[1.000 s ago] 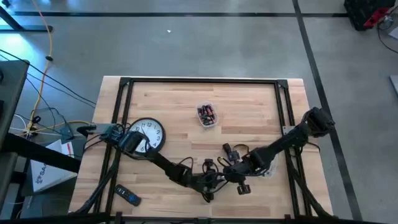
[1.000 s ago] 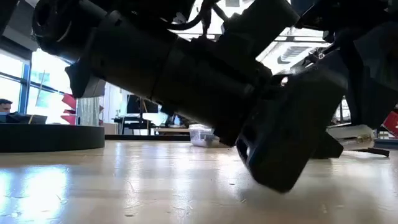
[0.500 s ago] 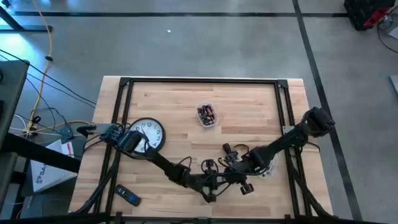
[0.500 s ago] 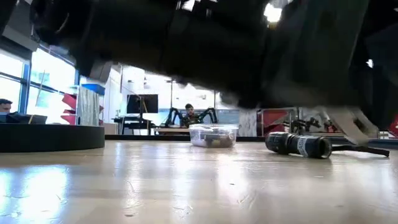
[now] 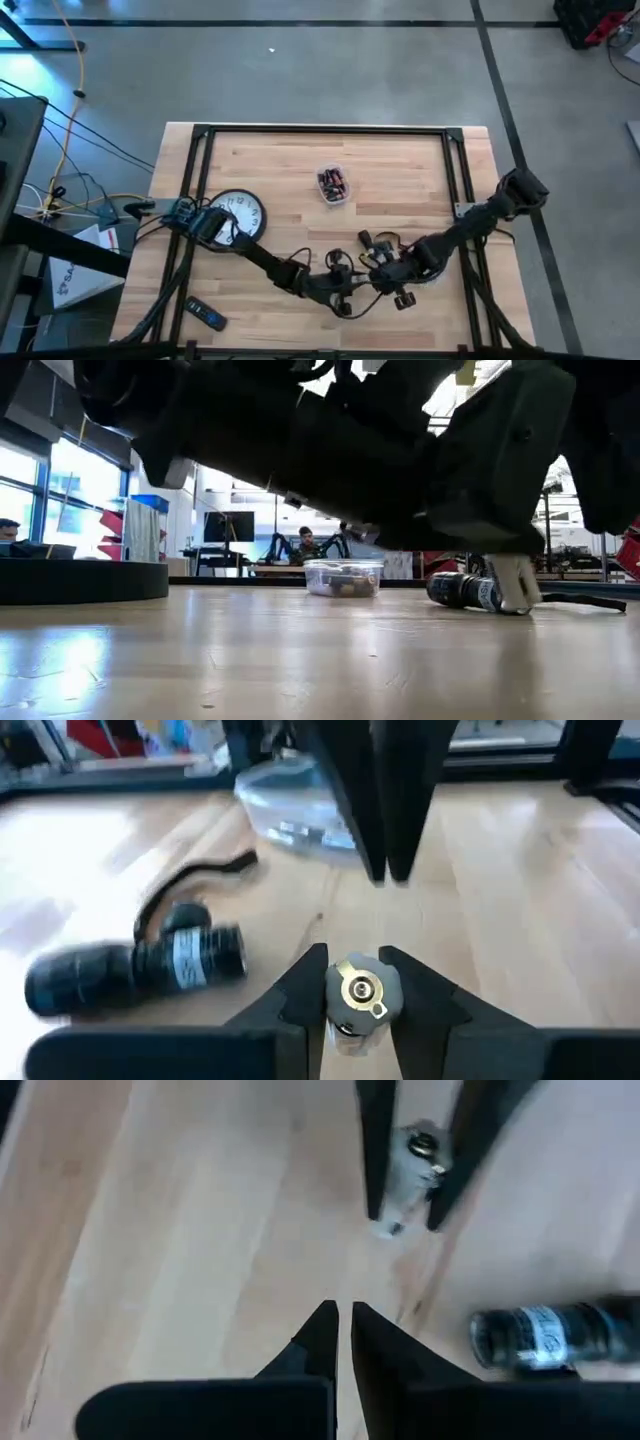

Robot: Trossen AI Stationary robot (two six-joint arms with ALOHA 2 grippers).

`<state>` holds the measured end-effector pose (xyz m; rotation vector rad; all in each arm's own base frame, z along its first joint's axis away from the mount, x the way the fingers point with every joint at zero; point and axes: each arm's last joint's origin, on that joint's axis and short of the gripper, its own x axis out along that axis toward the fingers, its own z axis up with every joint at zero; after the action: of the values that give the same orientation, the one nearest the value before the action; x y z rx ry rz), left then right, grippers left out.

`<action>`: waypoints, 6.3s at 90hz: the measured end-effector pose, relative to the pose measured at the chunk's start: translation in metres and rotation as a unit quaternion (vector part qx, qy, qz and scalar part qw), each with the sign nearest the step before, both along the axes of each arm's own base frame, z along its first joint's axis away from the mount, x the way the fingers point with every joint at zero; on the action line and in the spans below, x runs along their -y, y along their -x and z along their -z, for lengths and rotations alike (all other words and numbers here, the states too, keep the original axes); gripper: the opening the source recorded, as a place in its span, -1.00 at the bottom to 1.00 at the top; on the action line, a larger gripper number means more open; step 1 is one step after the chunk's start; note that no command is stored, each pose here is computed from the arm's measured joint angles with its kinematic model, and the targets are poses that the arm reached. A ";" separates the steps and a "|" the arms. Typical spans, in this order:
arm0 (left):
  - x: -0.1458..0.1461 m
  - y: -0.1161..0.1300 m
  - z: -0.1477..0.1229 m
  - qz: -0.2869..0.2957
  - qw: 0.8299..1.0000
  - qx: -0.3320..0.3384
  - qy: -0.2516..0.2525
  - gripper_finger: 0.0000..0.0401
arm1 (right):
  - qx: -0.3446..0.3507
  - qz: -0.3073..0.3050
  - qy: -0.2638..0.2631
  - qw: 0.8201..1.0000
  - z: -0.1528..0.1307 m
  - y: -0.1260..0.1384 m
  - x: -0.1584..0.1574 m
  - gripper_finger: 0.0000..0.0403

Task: Insert battery
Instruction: Insert the silver battery into the battery holder

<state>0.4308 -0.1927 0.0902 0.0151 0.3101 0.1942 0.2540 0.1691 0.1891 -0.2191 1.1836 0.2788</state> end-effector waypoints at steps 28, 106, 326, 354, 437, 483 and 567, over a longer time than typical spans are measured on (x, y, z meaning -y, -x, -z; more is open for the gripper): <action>-0.007 0.010 0.011 -0.086 0.991 0.030 0.095 -0.68 | 0.122 0.104 0.049 0.986 -0.002 0.021 -0.036 -1.00; -0.027 0.057 -0.044 -0.151 0.900 0.250 0.325 -0.68 | 0.425 0.264 0.192 0.844 0.055 0.034 -0.075 0.08; -0.015 0.108 -0.095 0.058 0.988 0.142 -0.023 -0.18 | 0.270 0.168 0.024 0.948 -0.016 -0.024 -0.021 -0.67; -0.003 0.085 -0.072 0.083 0.993 0.067 -0.043 -0.17 | 0.244 0.143 -0.019 0.959 -0.014 -0.040 -0.006 -0.67; -0.019 0.077 -0.066 0.063 0.994 0.053 0.067 -0.18 | 0.266 0.109 0.015 0.958 -0.016 -0.039 -0.010 -0.67; -0.019 0.077 -0.067 0.071 0.991 0.060 0.095 -0.49 | 0.270 0.106 0.014 0.957 -0.017 -0.039 -0.011 -0.67; -0.015 0.078 -0.068 0.067 0.991 0.065 0.090 -0.69 | 0.241 0.141 -0.005 0.960 -0.013 -0.036 -0.009 -0.39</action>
<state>0.3528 -0.1774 0.1584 -0.1547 0.1942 0.0322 0.2899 0.1783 0.2022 -0.0972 0.7158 -0.0229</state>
